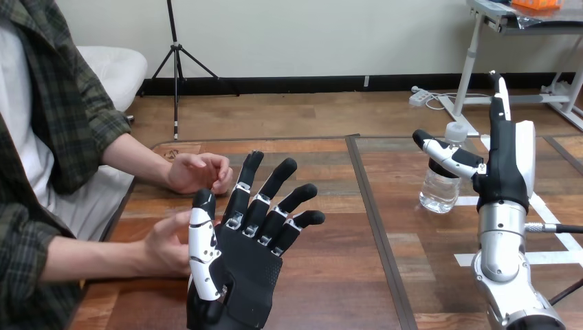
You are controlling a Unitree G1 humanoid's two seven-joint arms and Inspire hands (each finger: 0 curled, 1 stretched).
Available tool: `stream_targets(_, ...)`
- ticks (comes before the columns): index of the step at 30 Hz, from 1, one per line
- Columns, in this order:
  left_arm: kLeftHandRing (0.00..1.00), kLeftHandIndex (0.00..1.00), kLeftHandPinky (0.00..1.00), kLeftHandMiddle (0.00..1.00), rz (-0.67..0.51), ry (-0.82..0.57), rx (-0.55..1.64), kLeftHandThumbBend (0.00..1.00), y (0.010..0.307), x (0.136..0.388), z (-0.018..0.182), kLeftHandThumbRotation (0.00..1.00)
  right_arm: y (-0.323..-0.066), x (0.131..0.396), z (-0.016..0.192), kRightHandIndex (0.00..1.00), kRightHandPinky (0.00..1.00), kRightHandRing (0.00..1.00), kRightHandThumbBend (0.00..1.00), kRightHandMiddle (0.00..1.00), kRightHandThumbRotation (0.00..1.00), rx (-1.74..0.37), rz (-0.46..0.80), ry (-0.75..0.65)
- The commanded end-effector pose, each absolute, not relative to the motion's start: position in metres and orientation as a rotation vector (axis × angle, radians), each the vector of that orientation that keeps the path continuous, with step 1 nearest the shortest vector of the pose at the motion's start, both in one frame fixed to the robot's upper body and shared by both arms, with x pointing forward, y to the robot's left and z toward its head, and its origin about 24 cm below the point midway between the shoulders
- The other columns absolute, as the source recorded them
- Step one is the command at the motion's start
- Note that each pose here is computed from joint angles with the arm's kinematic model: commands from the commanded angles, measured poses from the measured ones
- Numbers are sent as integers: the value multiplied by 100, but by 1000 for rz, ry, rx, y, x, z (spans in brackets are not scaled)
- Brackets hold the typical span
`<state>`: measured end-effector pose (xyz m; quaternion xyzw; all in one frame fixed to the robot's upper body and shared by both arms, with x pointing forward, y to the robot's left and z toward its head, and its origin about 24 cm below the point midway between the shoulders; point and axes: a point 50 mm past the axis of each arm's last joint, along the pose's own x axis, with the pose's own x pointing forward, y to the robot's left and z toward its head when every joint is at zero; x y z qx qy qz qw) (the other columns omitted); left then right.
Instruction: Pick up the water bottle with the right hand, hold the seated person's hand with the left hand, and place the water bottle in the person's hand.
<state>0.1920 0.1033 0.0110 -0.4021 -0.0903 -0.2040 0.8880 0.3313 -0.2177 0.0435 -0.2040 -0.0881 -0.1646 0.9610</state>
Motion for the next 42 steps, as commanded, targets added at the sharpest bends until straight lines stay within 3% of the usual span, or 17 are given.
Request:
stream_targets(1, 72, 99, 61, 84, -382, -256, -921, 50, 90, 187, 22, 100, -210, 353, 75, 98, 100, 100, 66, 100, 1, -393, -335, -265)
stream_targets(18, 72, 99, 61, 84, -386, -259, -928, 50, 90, 186, 21, 100, -212, 356, 71, 96, 100, 100, 66, 100, 0, -431, -336, -214)
stream_targets(42, 72, 99, 61, 84, -382, -264, -922, 50, 90, 186, 23, 100, -212, 364, 67, 94, 89, 95, 68, 96, 1, -471, -324, -110)
